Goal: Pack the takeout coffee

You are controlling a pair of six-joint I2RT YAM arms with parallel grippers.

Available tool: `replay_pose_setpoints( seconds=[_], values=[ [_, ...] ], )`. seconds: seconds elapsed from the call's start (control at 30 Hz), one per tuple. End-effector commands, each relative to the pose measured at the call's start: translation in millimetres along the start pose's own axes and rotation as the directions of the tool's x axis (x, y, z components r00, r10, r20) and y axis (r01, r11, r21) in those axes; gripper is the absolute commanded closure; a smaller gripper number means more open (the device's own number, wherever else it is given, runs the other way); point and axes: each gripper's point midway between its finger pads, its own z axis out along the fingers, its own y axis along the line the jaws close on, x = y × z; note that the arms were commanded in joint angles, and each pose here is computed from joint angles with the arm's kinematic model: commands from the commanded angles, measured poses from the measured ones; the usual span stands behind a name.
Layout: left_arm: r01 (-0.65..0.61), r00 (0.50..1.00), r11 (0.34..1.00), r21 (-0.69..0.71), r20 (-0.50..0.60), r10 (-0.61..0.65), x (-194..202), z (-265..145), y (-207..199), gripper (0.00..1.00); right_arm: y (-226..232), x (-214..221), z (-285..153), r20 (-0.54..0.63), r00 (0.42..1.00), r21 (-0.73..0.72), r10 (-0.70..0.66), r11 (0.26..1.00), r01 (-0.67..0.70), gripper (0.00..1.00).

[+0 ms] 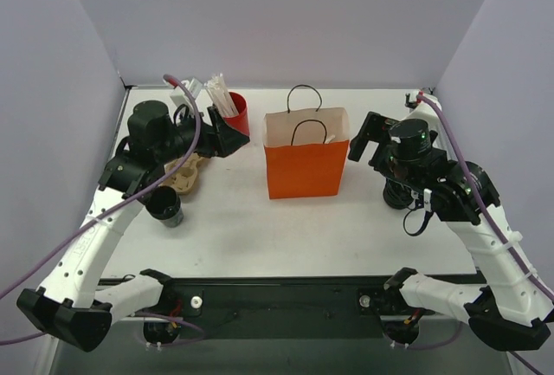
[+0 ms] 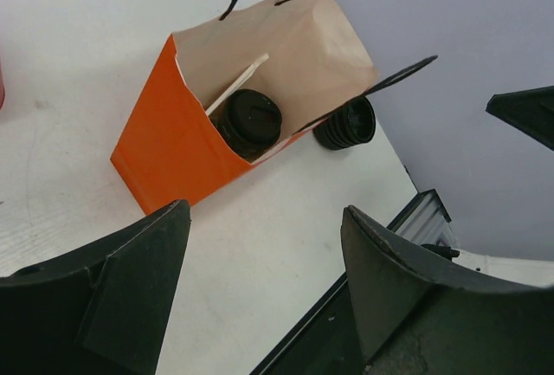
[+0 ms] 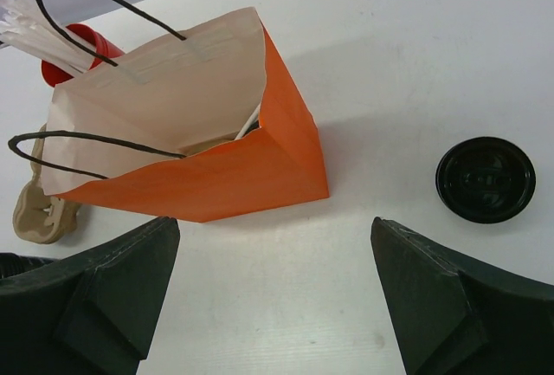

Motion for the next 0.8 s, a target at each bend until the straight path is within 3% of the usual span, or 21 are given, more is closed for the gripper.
replay_pose_setpoints(
  seconds=[0.0, 0.13, 0.77],
  values=[
    [-0.028, 0.996, 0.994, 0.102, 0.086, 0.02, -8, -14, -25, 0.2, -15, 6, -4, 0.008, 0.996, 0.058, 0.09, 0.994, -0.09, 0.0],
    [-0.055, 0.99, 0.991, 0.118, 0.137, 0.039, -13, -21, -32, 0.2, -8, 8, -3, -0.013, 0.995, 0.029, 0.1, 0.995, -0.1, 0.0],
    [-0.059, 0.99, 0.992, 0.111, 0.132, 0.044, -12, -16, -33, 0.2, -3, 13, -7, -0.018, 0.993, -0.025, 0.12, 0.992, -0.12, 0.0]
  ],
)
